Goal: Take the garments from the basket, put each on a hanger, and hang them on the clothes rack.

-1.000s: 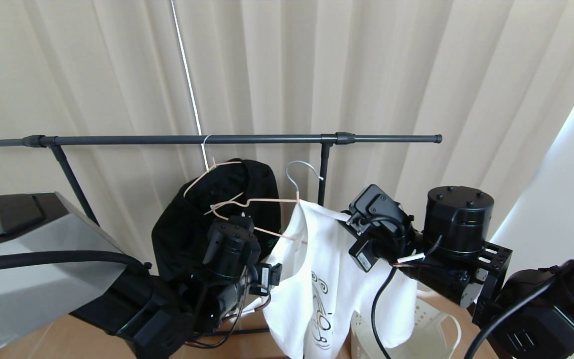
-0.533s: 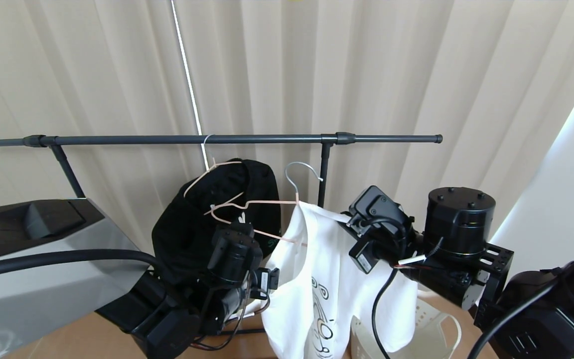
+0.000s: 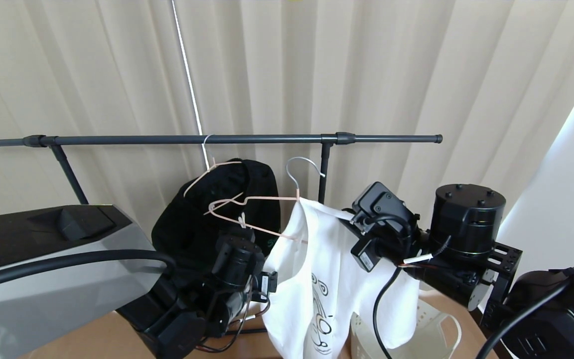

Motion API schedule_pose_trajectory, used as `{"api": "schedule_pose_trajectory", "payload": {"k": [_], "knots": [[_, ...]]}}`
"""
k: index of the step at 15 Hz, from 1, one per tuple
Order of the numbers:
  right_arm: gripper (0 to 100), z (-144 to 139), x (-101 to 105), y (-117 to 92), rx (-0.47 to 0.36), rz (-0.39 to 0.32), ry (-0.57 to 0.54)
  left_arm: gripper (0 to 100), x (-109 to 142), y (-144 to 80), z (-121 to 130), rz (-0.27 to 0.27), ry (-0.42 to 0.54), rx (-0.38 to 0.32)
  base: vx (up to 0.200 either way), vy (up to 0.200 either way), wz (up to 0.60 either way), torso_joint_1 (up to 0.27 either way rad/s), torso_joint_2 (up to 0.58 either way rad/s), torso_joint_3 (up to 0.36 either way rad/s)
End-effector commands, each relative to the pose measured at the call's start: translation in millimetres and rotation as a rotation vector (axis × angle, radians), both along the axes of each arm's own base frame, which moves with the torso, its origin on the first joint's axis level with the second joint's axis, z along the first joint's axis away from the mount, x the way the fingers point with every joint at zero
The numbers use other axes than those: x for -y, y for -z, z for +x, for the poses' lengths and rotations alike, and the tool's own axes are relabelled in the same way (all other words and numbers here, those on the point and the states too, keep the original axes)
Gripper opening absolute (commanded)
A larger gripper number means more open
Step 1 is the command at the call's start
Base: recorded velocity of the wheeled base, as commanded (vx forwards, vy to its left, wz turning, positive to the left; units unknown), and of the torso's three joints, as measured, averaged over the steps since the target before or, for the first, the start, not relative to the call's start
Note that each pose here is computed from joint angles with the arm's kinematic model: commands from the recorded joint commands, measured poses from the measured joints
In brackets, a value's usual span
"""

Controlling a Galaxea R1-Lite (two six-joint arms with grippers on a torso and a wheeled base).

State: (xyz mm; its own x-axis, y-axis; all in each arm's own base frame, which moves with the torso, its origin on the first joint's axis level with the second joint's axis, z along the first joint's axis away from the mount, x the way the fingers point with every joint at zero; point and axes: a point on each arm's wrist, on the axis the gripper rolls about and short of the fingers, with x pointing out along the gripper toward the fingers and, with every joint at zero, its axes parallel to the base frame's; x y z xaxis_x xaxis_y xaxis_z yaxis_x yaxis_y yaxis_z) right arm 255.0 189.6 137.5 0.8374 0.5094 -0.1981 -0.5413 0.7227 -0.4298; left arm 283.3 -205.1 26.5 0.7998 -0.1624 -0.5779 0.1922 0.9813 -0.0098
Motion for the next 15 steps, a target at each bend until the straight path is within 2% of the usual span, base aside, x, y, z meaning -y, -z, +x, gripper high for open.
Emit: {"api": "schedule_pose_trajectory", "payload": {"k": [1,6,10,12,15], "knots": [[0,-0.2,0.4,-2.2,0.007,0.005,0.001,0,-0.8,0.3,0.4,0.005,-0.009,0.002,0.0,0.0,0.0,0.0,0.0,0.0],[0,5.9,8.0,-2.1,0.005,0.009,0.032,0,-24.2,-16.8,14.3,-0.001,-0.089,0.052,0.0,0.0,0.0,0.0,0.0,0.0],[0,5.7,8.5,3.5,-0.017,0.004,0.028,0,-28.3,-32.3,22.9,-0.025,-0.108,0.1,0.0,0.0,0.0,0.0,0.0,0.0],[0,4.1,9.4,4.8,-0.023,0.002,0.019,0,-33.7,-37.5,26.6,-0.009,-0.111,0.119,0.0,0.0,0.0,0.0,0.0,0.0],[0,3.5,15.5,8.3,-0.043,0.0,-0.011,0,-42.3,-44.2,33.5,-0.017,-0.14,0.14,0.0,0.0,0.0,0.0,0.0,0.0]]}}
